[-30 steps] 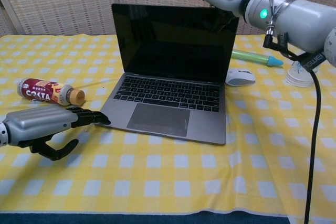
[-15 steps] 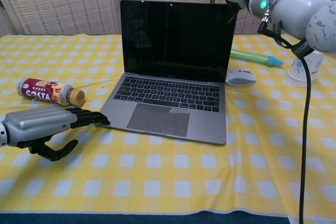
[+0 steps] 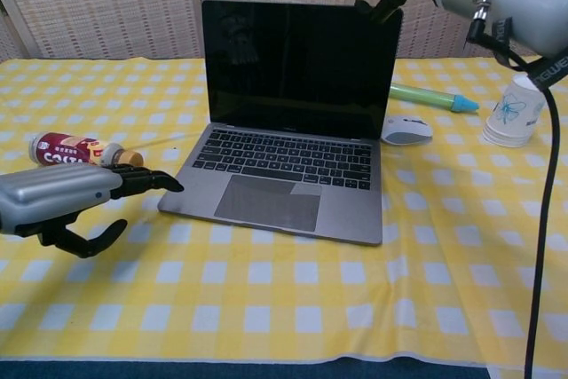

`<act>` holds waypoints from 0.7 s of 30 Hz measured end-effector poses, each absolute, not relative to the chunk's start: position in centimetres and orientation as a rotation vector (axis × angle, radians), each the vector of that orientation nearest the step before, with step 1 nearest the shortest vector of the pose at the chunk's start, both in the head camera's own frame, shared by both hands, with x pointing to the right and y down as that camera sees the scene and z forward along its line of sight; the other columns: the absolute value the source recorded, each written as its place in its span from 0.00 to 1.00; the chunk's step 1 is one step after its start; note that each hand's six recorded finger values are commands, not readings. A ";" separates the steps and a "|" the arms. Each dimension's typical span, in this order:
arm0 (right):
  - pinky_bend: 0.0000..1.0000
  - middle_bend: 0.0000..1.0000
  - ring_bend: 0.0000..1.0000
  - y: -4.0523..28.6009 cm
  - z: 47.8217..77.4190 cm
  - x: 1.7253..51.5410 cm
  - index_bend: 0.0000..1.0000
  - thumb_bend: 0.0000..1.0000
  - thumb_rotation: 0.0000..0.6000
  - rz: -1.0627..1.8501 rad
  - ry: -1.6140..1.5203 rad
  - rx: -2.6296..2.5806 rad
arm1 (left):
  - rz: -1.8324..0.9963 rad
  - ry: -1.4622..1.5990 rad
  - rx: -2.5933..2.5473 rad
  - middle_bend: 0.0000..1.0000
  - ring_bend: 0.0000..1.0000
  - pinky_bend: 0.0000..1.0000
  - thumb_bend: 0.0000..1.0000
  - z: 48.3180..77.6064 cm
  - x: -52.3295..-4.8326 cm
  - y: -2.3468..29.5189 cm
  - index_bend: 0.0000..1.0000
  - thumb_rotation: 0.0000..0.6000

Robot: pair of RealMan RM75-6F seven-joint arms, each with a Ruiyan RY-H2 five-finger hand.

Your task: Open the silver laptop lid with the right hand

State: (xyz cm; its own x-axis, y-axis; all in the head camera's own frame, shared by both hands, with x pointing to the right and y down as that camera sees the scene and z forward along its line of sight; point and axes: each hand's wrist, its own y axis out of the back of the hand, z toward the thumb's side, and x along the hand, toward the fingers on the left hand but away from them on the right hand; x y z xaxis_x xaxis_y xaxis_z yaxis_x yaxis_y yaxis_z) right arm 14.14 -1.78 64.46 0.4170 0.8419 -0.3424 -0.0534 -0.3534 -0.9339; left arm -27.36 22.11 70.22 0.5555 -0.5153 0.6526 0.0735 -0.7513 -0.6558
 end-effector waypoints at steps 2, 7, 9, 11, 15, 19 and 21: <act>0.00 0.00 0.00 -1.1 63.4 14.5 0.00 0.61 1.00 1.075 -0.708 -1.680 | -1.177 0.392 -2.141 0.08 0.01 0.00 0.76 69.5 -27.7 21.8 0.02 1.00; 0.00 0.00 0.00 1.4 60.5 17.7 0.00 0.61 1.00 1.018 -0.717 -1.696 | -1.191 0.509 -2.097 0.08 0.01 0.00 0.76 67.6 -29.6 20.7 0.02 1.00; 0.00 0.00 0.00 2.5 59.4 20.1 0.00 0.61 1.00 1.028 -0.713 -1.681 | -1.205 0.561 -2.069 0.08 0.02 0.00 0.76 66.9 -30.7 20.1 0.02 1.00; 0.00 0.00 0.00 3.6 58.7 22.4 0.00 0.61 1.00 1.046 -0.710 -1.664 | -1.232 0.627 -2.032 0.08 0.02 0.00 0.76 66.0 -32.4 19.5 0.02 1.00; 0.01 0.00 0.06 6.3 57.1 27.3 0.00 0.61 1.00 1.087 -0.716 -1.631 | -1.292 0.759 -1.973 0.08 0.02 0.00 0.70 64.2 -35.7 18.7 0.02 1.00; 0.02 0.00 0.07 9.3 56.5 31.2 0.00 0.61 1.00 1.122 -0.747 -1.637 | -1.330 0.886 -1.903 0.08 0.03 0.00 0.67 62.5 -38.4 18.6 0.03 1.00; 0.02 0.00 0.07 10.9 56.3 33.0 0.00 0.61 1.00 1.139 -0.775 -1.644 | -1.343 0.943 -1.868 0.08 0.03 0.00 0.67 61.8 -39.6 18.8 0.03 1.00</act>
